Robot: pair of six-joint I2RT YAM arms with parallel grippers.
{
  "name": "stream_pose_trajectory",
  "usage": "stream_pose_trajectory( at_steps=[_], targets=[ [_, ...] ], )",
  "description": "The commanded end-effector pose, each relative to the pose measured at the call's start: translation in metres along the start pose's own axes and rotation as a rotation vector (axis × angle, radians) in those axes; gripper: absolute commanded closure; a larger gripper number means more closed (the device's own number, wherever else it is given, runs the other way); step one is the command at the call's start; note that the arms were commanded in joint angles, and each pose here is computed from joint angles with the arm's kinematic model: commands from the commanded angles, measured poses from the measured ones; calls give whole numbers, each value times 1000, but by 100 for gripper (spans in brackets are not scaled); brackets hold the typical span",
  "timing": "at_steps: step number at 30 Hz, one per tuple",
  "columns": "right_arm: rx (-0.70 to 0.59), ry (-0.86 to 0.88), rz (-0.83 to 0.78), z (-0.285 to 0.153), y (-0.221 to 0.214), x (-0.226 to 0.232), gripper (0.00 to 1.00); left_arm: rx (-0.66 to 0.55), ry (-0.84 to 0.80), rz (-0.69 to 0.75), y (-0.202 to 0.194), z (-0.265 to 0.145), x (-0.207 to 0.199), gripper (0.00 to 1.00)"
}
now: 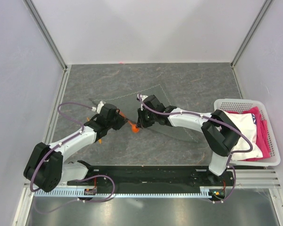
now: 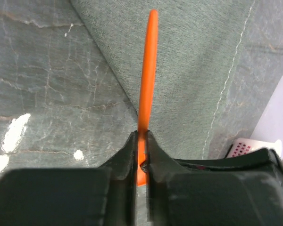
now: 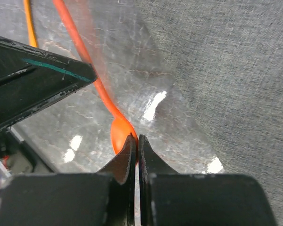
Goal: Fold the napkin, place the utensils inside, and roll it up
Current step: Pass the utensil from the left arm to the right
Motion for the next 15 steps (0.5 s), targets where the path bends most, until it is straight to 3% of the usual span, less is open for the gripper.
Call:
stream_pose_trajectory(
  at_steps=[1,2,5,9,15],
  targets=[
    [-9,5,107,-1,16,-13,100,-43,-208,65,7,-17,-25,66],
    [-14,4,110,-4,20,-17,100,-46,-221,84,8,-19,-26,46],
    [-11,-40,88,-12,34,-29,100,-60,-263,175,11,-32,-30,17],
    [21,-92,45,-16,58,-44,100,-31,-259,304,16,-50,-26,6],
    [221,-168,-51,1,64,-68,100,16,-356,421,49,-75,-25,4]
  ],
)
Point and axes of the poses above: each gripper's point midway between its finger pads, its own z axis out along the fingers, its own x axis along the line the jaws close on, y = z × x, the point moved 10 cm from there along -z, back along the fingers, and after that the axes turned 2 degrees about z, right-handed, at the moved point
